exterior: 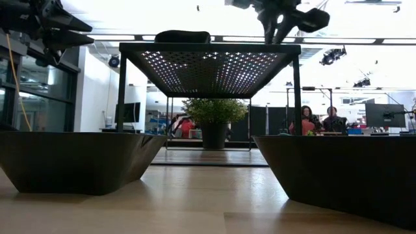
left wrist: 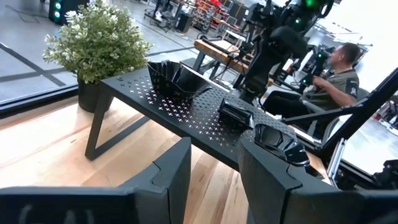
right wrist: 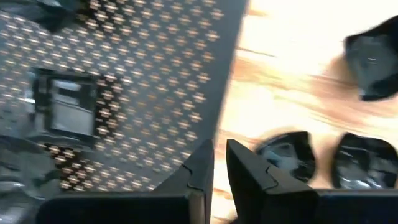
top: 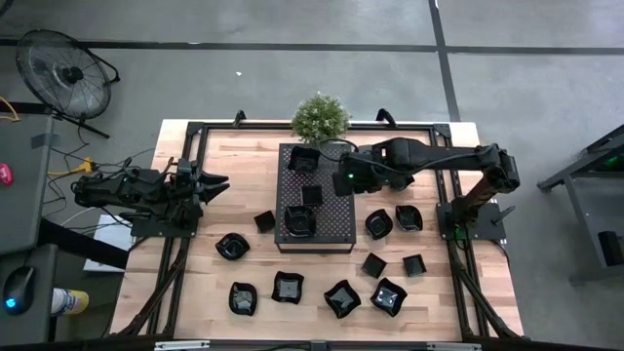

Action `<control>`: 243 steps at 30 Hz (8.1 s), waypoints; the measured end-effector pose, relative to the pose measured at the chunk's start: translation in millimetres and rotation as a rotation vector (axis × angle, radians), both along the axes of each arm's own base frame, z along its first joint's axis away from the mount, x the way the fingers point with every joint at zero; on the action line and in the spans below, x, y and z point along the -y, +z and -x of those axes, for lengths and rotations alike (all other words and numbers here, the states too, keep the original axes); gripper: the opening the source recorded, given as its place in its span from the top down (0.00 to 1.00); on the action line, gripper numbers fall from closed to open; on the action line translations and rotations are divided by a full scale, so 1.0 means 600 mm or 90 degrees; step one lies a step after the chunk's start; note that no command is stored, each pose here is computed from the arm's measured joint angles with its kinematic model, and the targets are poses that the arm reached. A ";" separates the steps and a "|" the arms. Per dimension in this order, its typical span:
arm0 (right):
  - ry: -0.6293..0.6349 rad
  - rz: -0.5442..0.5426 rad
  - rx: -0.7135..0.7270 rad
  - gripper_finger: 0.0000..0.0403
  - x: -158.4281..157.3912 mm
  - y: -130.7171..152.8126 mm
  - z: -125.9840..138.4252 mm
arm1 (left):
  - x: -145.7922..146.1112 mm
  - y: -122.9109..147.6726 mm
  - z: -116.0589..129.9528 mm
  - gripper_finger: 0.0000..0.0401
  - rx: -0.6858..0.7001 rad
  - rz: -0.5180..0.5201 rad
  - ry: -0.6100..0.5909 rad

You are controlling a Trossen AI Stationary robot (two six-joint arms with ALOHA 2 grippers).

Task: Pick & Place Mini shaped plates
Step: Stack the distorted square plate on top of the distorted square plate on the shelf

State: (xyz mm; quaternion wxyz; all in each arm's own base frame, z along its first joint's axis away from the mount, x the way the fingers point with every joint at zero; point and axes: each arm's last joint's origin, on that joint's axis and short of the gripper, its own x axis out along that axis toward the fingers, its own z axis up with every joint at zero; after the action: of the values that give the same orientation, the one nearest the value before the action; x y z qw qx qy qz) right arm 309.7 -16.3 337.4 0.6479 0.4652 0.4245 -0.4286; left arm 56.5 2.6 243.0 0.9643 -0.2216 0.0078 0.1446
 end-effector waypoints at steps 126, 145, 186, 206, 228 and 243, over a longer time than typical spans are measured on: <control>0.254 -0.028 -0.219 0.96 0.180 -0.305 0.148 | -0.001 0.000 0.000 0.67 0.005 0.014 0.021; 0.263 -0.059 -0.232 1.00 0.182 -0.273 0.141 | -0.001 0.000 0.000 0.67 0.005 0.015 0.018; 0.605 0.236 -0.118 1.00 0.124 0.061 0.047 | -0.001 0.000 0.000 0.67 0.005 0.014 0.021; 0.669 0.256 -0.041 1.00 0.097 0.081 -0.074 | -0.002 0.000 0.001 0.67 0.005 0.013 0.035; 0.706 0.316 0.033 1.00 0.107 0.066 -0.168 | -0.003 0.000 0.001 0.67 0.003 0.012 0.037; 0.727 0.339 0.010 1.00 0.106 0.048 -0.185 | -0.001 0.004 0.001 0.67 0.015 0.045 0.013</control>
State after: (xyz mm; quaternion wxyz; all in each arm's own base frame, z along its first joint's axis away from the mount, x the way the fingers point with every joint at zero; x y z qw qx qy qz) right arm 420.8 -80.2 366.3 0.8713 -0.0093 0.4799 -0.1026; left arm 56.1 3.1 245.4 0.9544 -0.2574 -0.0009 0.1511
